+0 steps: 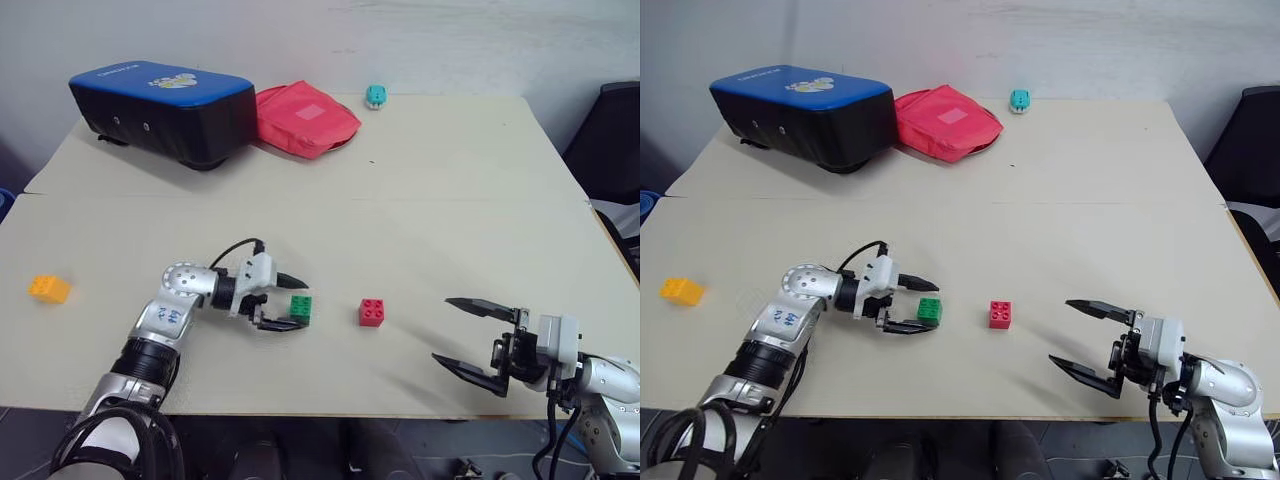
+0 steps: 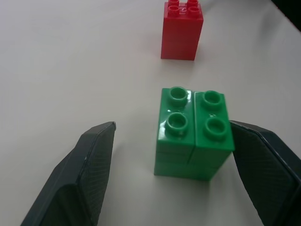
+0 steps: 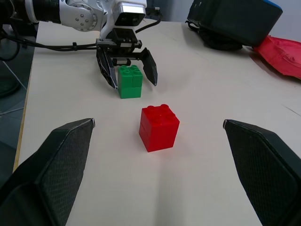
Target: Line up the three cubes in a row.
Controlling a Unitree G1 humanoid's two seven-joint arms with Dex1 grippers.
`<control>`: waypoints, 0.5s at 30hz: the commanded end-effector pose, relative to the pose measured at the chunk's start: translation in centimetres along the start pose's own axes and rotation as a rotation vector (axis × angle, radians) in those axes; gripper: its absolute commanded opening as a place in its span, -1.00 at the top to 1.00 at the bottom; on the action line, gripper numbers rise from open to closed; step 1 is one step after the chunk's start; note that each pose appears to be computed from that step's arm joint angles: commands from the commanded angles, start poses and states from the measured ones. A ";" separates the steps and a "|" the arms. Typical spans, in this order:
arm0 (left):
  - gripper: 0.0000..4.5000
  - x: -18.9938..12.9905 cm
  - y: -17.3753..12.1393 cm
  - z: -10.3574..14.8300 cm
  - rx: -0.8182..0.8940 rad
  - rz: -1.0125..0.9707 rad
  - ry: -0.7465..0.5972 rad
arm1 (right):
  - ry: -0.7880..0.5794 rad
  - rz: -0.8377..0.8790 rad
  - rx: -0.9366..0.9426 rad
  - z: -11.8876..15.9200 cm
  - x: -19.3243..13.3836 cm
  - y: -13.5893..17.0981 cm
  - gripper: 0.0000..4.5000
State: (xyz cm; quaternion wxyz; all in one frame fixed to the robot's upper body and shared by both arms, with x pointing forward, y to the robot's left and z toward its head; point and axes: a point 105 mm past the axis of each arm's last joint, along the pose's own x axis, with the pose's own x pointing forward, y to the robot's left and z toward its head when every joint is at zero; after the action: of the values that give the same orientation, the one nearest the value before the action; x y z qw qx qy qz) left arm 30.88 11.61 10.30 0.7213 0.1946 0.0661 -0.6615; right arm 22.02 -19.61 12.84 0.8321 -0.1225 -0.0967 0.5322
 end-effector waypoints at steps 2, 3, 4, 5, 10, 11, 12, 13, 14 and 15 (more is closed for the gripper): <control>-0.73 -3.2 -1.3 -0.9 0.011 0.023 0.022 | -0.011 0.013 -0.031 0.6 0.3 -0.2 -1.00; -0.73 -4.5 -1.5 -1.5 0.005 0.059 0.042 | -0.018 0.018 -0.034 0.7 0.4 -0.3 -1.00; -0.73 -5.3 -1.7 -1.9 0.002 0.083 0.057 | -0.024 0.021 -0.036 0.7 0.5 -0.4 -1.00; -0.73 -6.2 -1.7 -2.1 0.013 0.131 0.068 | -0.032 0.022 -0.038 0.8 0.6 -0.5 -1.00; -0.73 -11.7 -3.1 -2.4 -0.014 0.509 0.039 | -0.144 0.023 -0.096 2.2 2.3 -1.5 -1.00; -0.81 -13.3 -3.9 -2.7 -0.060 0.631 0.029 | -0.168 0.033 -0.101 2.5 3.0 -1.6 -1.00; -0.89 -15.0 -5.1 -3.0 -0.115 0.749 0.018 | -0.176 0.073 -0.103 2.7 3.6 -1.3 -1.00; -0.99 -16.2 -5.9 -3.2 -0.153 0.829 0.015 | -0.180 0.103 -0.105 2.7 4.0 -1.1 -1.00; -0.99 -17.5 -7.3 -3.8 -0.185 0.921 0.032 | -0.191 0.119 -0.104 2.8 4.3 -0.9 -1.00; -0.99 -18.9 -8.6 -4.3 -0.217 1.015 0.043 | -0.196 0.128 -0.097 2.8 4.5 -0.9 -1.00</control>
State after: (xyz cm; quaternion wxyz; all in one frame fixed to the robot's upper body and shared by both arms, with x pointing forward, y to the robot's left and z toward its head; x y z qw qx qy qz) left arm 22.25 28.23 9.65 0.9444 0.1378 0.0745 -0.2891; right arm 24.26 -16.06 15.37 0.7876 -0.1175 -0.1808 0.5773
